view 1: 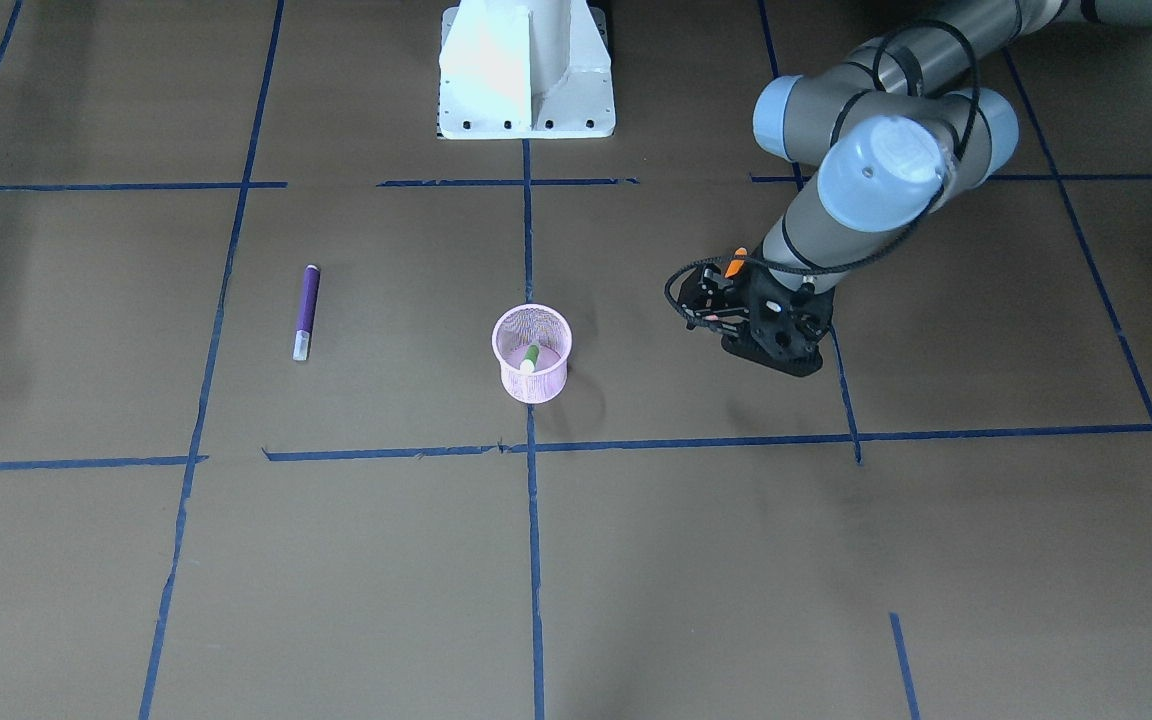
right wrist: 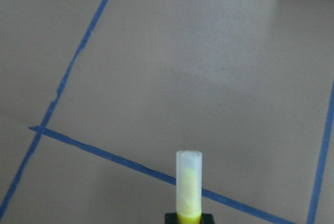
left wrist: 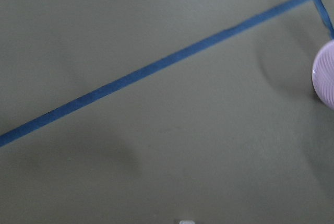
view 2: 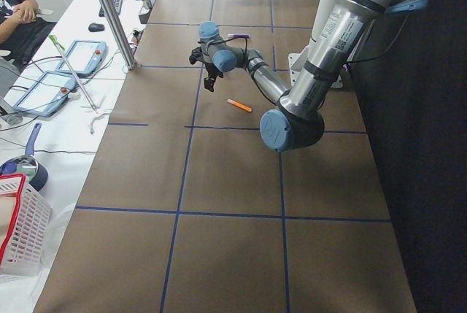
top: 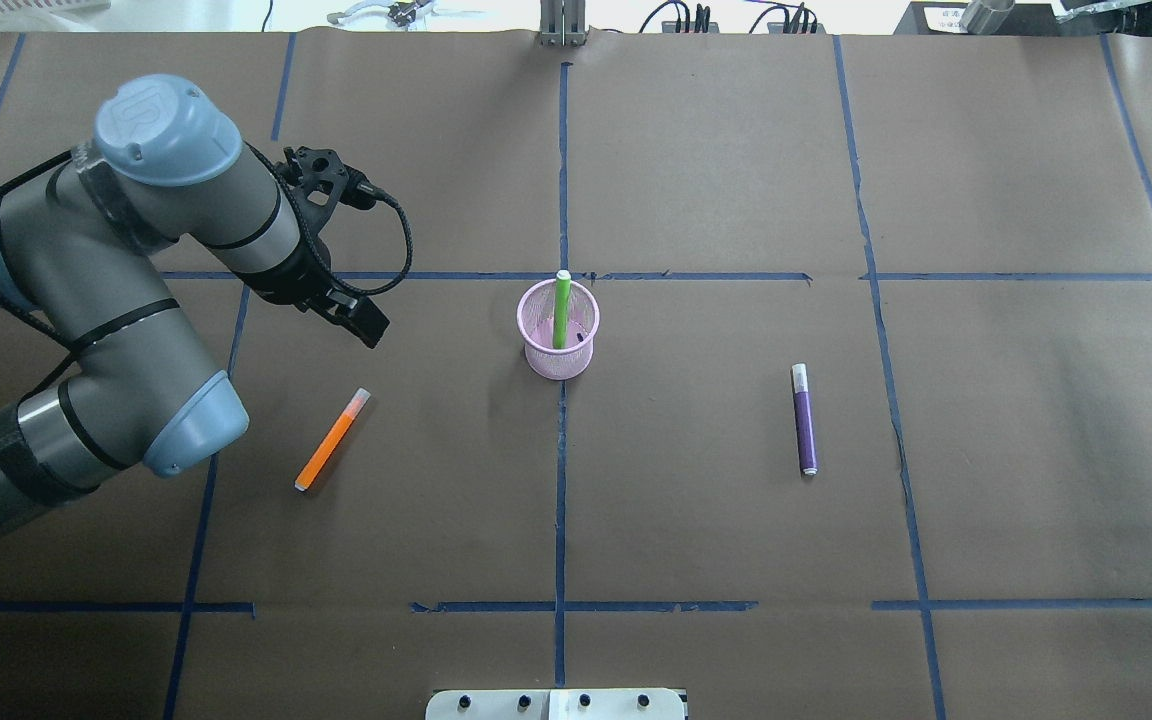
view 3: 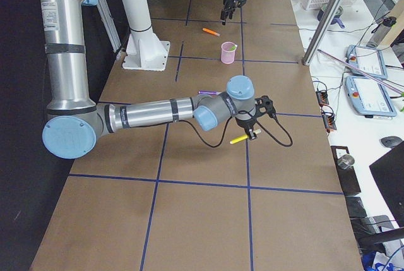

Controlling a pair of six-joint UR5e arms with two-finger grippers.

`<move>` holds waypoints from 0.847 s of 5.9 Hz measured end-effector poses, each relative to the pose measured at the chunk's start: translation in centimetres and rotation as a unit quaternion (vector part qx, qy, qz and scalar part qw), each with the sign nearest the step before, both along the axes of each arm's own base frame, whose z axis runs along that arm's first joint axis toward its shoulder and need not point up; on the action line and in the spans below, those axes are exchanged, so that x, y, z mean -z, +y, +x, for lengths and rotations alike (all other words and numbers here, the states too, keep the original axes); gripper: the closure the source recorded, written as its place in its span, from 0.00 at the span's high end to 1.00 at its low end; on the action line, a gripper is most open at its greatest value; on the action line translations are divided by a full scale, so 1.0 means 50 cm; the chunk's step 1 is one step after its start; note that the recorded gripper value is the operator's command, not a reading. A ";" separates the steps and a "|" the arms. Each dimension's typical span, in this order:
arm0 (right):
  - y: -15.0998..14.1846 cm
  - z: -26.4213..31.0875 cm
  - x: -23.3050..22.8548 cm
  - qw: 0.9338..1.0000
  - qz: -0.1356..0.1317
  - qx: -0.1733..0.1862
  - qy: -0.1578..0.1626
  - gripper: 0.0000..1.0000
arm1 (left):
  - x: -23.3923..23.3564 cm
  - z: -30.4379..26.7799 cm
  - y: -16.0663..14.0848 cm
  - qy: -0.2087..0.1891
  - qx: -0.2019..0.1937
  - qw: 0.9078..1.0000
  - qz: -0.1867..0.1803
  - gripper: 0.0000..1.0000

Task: Collect pens into pen holder
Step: 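Lower the left gripper onto the orange marker while the right brings the yellow highlighter in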

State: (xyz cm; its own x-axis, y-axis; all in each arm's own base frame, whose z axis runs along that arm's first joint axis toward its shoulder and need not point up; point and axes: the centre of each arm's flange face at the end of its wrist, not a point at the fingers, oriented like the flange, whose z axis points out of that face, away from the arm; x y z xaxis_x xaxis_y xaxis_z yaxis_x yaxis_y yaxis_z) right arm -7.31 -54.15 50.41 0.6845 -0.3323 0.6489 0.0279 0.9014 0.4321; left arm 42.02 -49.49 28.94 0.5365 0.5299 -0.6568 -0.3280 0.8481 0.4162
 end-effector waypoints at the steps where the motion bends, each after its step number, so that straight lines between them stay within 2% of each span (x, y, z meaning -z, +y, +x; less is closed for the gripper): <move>1: -0.020 -0.055 0.077 1.000 0.011 -0.001 -0.011 0.00 | 0.007 -0.001 0.017 -0.010 -0.016 1.000 0.019 1.00; 3: -0.031 -0.167 0.186 0.999 0.014 -0.010 -0.030 0.00 | 0.011 -0.023 0.040 -0.058 -0.050 0.997 0.030 1.00; 5: -0.035 -0.228 0.265 0.999 0.024 -0.005 -0.040 0.00 | -0.010 0.024 0.072 -0.073 -0.079 0.994 0.027 1.00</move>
State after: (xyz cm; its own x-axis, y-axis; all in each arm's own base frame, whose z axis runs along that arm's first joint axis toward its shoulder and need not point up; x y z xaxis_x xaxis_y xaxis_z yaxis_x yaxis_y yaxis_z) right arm -18.73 -55.88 37.15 0.6341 -0.3580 0.6854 -0.0180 0.8793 0.4759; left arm 43.22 -45.87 29.45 0.5318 0.6471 -0.5463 -0.5147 0.7592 0.3982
